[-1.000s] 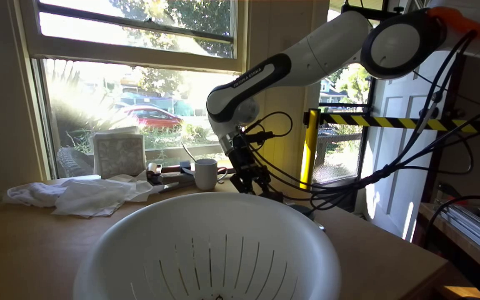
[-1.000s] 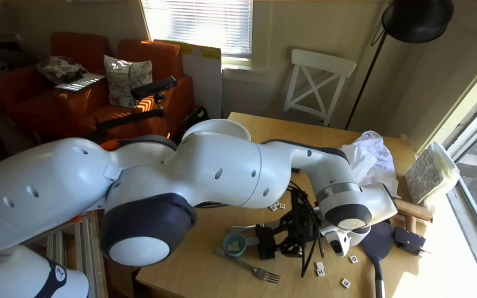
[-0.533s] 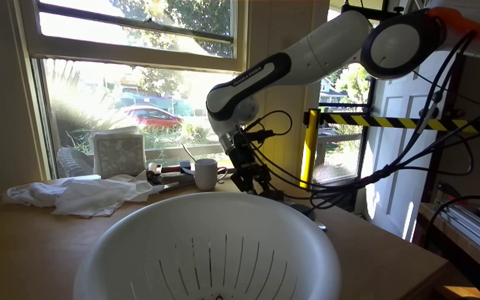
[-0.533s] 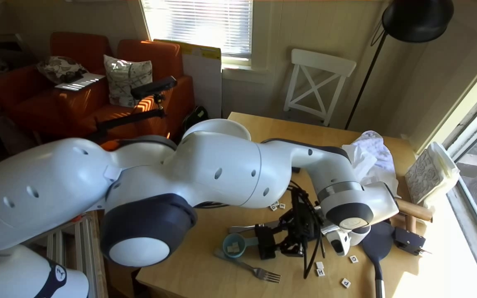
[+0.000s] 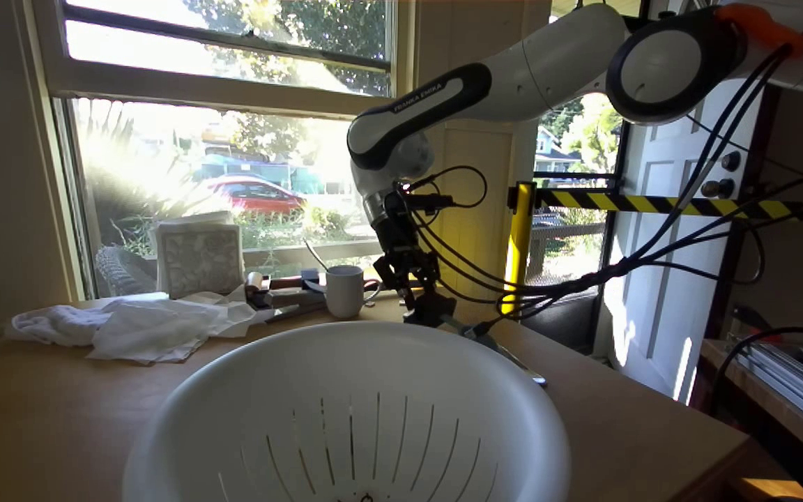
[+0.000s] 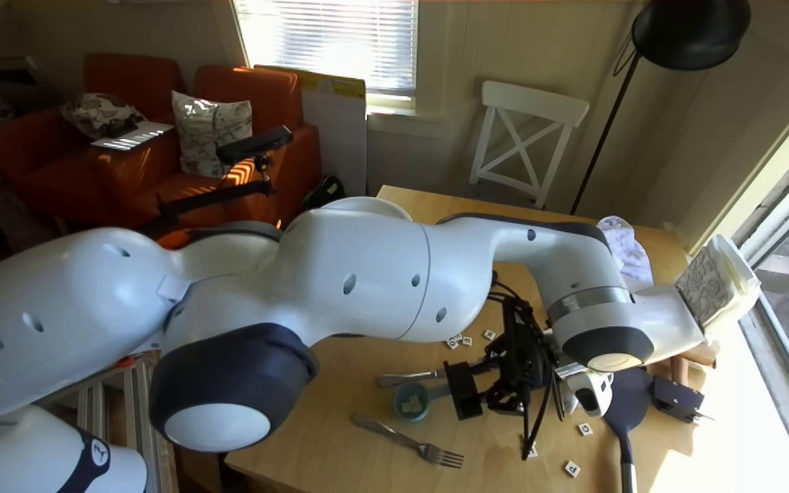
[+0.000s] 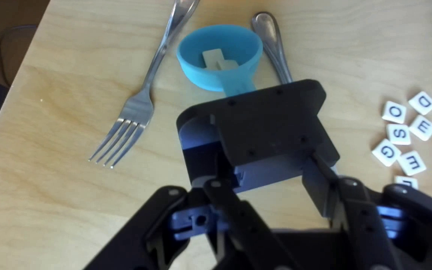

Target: Pick up the blue spoon and drop the letter blocks on it into the colander

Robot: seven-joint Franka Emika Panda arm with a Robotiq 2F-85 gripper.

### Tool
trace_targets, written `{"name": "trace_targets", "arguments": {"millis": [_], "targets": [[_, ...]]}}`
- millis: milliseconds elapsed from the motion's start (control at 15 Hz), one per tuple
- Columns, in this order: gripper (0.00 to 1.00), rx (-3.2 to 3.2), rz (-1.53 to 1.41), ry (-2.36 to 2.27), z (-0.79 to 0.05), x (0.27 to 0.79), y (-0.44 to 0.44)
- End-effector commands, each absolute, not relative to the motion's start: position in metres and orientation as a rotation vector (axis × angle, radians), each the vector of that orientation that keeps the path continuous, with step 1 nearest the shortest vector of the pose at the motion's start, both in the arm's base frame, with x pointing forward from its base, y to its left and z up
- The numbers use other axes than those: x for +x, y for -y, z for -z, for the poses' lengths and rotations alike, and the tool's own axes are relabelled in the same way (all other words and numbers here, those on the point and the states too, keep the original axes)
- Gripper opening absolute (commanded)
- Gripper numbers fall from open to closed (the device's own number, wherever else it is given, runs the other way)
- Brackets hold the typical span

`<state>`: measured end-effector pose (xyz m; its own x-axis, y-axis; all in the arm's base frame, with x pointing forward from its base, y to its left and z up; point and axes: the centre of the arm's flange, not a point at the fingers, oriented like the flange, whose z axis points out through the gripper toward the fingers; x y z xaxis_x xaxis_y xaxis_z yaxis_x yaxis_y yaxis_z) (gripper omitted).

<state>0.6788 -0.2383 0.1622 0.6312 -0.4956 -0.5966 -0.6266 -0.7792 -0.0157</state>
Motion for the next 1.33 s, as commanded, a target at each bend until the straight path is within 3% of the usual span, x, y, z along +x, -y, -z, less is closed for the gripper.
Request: {"name": "trace_targets", "arguments": {"millis": [0, 533, 1267], "targets": [[0.27, -2.608, -0.772, -0.916, -0.189, 0.685, 0.243], [0.27, -2.626, -0.748, -0.922, -0.19, 0.69, 0.245], [0.27, -2.553, -1.083, -0.935, -0.108, 0.69, 0.24]]}}
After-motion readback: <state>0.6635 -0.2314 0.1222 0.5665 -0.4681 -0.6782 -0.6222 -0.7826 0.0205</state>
